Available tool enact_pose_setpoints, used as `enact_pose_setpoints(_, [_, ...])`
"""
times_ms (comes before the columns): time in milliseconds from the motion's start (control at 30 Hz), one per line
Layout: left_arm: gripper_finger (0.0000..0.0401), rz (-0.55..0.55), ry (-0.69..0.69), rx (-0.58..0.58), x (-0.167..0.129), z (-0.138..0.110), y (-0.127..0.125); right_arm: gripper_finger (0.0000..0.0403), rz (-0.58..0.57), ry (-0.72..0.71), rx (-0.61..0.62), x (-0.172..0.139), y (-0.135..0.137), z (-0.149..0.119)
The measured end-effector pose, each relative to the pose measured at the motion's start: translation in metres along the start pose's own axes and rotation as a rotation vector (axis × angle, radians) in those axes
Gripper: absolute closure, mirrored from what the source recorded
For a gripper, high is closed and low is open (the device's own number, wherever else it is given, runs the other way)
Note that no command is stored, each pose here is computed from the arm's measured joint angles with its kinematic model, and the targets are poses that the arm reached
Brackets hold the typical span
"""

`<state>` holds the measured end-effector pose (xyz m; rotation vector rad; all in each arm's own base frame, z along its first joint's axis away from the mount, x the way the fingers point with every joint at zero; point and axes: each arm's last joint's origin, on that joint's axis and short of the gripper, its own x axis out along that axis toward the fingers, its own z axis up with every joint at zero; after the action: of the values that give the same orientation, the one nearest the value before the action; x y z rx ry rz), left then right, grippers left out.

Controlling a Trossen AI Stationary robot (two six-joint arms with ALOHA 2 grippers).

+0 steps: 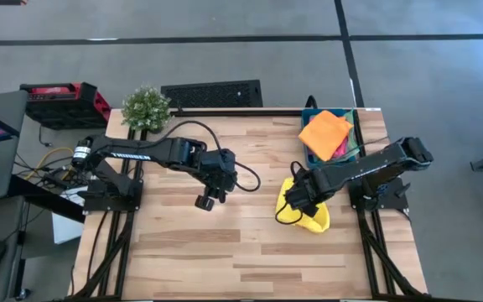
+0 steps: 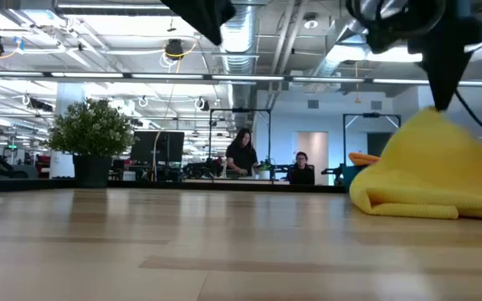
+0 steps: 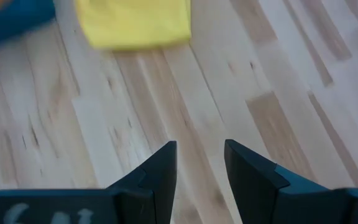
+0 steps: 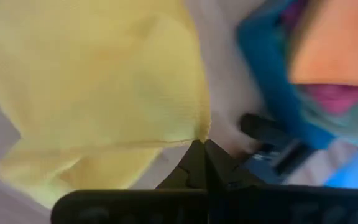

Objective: Fold microfiber towels
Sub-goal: Fold the yellow microfiber towel on the table

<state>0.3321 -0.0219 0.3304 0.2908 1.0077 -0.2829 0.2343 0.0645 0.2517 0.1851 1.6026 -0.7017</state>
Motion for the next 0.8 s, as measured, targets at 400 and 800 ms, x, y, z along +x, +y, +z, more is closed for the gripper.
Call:
enact_pose_setpoints(400, [0.0273, 0.11, -0.411, 0.136, 0.046, 0.003, 0.03, 0.0401, 0.015, -0.142, -0.09, -0.038, -0.001, -0.023])
enact_pose_setpoints(800, [0.0273, 0.196, -0.582, 0.221, 0.099, 0.001, 0.054, 0.0401, 0.033, -0.194, -0.396, -0.048, 0.001, -0.044])
